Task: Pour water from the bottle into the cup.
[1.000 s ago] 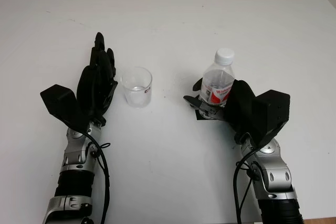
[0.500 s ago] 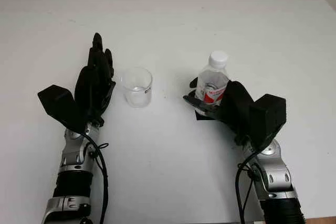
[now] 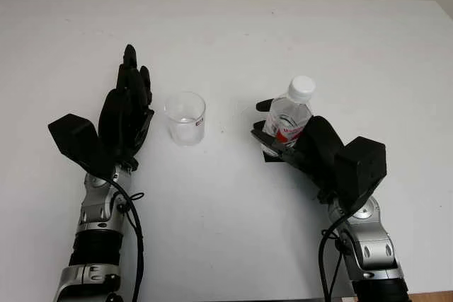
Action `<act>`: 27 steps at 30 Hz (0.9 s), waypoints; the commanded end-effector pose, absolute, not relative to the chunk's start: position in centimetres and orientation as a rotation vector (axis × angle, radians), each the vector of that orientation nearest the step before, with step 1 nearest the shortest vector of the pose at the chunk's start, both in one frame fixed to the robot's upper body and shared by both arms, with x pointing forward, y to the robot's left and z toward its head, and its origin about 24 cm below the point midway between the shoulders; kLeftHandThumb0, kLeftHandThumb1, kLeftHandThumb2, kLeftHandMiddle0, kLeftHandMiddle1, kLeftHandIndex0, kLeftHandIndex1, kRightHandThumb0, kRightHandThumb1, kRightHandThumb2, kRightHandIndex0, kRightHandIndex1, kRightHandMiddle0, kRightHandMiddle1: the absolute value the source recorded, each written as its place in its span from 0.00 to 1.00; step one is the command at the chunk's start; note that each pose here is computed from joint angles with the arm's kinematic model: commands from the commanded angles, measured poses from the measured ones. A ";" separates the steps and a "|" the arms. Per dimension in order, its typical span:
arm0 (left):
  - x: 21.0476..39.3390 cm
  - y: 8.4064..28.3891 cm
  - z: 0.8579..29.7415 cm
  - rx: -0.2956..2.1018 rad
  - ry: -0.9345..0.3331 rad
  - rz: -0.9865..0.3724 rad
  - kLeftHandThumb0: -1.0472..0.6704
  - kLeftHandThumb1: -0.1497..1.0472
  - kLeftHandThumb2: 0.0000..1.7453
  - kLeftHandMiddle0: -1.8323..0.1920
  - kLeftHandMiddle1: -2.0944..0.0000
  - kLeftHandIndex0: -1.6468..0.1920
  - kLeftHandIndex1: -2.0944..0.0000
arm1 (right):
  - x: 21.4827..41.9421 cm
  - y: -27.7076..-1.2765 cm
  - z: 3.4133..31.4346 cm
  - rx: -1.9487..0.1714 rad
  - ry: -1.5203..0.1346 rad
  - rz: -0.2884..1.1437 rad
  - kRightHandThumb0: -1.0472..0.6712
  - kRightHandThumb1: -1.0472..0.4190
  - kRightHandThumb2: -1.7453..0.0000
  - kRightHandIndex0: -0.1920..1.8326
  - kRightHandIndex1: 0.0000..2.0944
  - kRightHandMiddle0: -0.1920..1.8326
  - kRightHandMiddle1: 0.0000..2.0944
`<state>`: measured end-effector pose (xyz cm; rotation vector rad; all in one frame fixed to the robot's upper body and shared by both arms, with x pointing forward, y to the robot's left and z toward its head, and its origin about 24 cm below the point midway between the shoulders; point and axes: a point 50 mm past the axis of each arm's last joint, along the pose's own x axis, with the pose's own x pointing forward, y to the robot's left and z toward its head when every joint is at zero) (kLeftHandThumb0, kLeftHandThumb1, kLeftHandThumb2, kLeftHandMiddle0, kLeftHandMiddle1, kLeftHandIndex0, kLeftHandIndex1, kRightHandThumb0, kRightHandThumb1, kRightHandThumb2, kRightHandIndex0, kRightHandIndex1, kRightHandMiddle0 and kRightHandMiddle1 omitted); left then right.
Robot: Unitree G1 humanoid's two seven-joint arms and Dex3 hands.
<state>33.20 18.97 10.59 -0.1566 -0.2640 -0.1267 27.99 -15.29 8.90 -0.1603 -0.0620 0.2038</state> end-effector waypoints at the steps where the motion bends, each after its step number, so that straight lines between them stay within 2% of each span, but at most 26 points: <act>1: 33.0 19.3 10.6 -0.151 -0.273 -0.124 0.14 1.00 0.40 1.00 0.99 1.00 1.00 | 27.5 -15.9 8.5 -0.176 -0.046 0.177 0.27 0.07 0.97 0.07 0.18 0.04 0.43; 3: 33.0 19.3 10.6 -0.150 -0.272 -0.123 0.14 1.00 0.40 1.00 0.98 1.00 1.00 | 27.4 -16.1 8.4 -0.192 -0.049 0.200 0.23 0.08 0.97 0.04 0.06 0.02 0.23; 6: 33.0 19.2 10.7 -0.149 -0.271 -0.126 0.14 1.00 0.40 1.00 0.98 1.00 1.00 | 27.4 -16.3 8.4 -0.191 -0.039 0.239 0.18 0.10 0.97 0.00 0.01 0.00 0.04; 7: 33.0 19.2 10.7 -0.150 -0.270 -0.126 0.14 1.00 0.40 1.00 0.98 1.00 1.00 | 27.4 -16.4 8.3 -0.190 -0.037 0.253 0.17 0.10 0.97 0.00 0.00 0.00 0.02; 14: 33.0 19.0 10.6 -0.145 -0.269 -0.127 0.14 1.00 0.40 1.00 0.99 1.00 1.00 | 27.6 -17.2 8.3 -0.278 -0.036 0.264 0.04 0.09 0.97 0.00 0.00 0.00 0.00; 27: 32.9 19.0 10.4 -0.147 -0.267 -0.118 0.13 1.00 0.40 1.00 0.99 1.00 1.00 | 28.6 -18.1 7.5 -0.281 -0.071 0.184 0.00 0.10 0.97 0.00 0.00 0.00 0.00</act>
